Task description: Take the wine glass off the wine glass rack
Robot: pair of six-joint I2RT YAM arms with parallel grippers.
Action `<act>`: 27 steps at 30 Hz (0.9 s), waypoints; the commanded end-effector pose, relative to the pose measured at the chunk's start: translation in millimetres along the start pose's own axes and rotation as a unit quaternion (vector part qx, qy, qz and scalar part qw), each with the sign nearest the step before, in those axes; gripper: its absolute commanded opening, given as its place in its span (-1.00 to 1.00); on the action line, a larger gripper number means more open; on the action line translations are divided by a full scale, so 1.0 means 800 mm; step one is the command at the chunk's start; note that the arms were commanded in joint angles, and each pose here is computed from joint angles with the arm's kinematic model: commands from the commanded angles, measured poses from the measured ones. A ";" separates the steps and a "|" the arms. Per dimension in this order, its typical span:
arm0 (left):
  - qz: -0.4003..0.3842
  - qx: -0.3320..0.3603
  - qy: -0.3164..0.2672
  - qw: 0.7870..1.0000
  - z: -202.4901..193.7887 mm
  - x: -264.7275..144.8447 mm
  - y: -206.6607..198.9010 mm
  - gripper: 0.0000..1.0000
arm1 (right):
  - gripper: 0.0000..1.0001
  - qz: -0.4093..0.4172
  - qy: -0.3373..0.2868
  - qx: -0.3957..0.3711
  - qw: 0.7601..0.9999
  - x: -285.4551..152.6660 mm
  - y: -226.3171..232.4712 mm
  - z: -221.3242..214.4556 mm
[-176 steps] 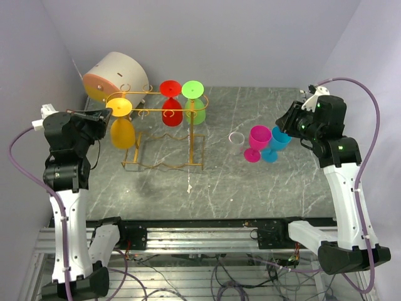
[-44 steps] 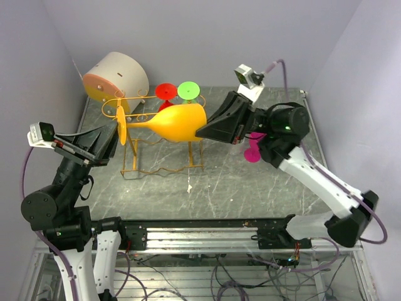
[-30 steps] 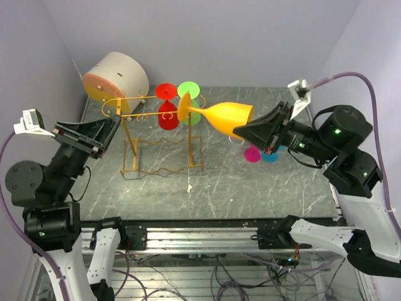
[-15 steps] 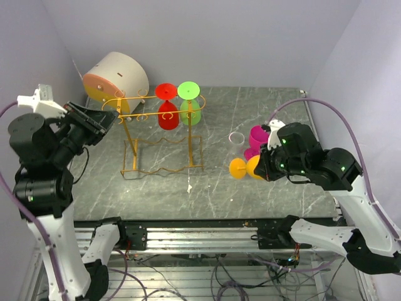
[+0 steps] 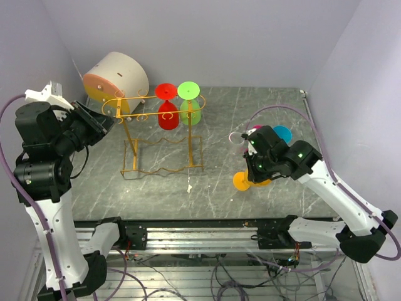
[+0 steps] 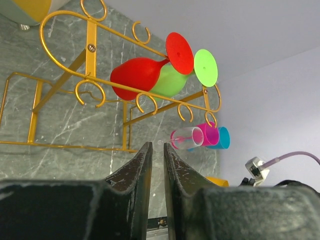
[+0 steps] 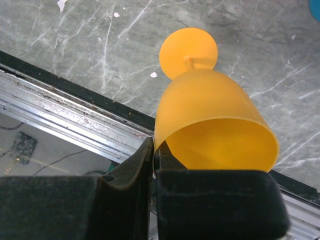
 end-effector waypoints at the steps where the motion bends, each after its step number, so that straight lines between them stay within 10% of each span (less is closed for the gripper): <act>1: 0.009 0.010 0.000 1.000 -0.007 0.000 0.008 -0.48 | -1.00 -0.002 -0.017 -0.012 1.000 0.018 0.006 0.015; 27: 0.015 0.005 0.009 1.000 -0.023 -0.003 0.019 -0.23 | -0.69 -0.001 0.003 -0.048 0.999 0.073 0.052 0.036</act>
Point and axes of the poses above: each gripper's point midway between its finger pads, its own x axis out along the fingers, its own y axis along the line the jaws close on, z = x × y, the point moved 6 cm from there along -x, back along the fingers
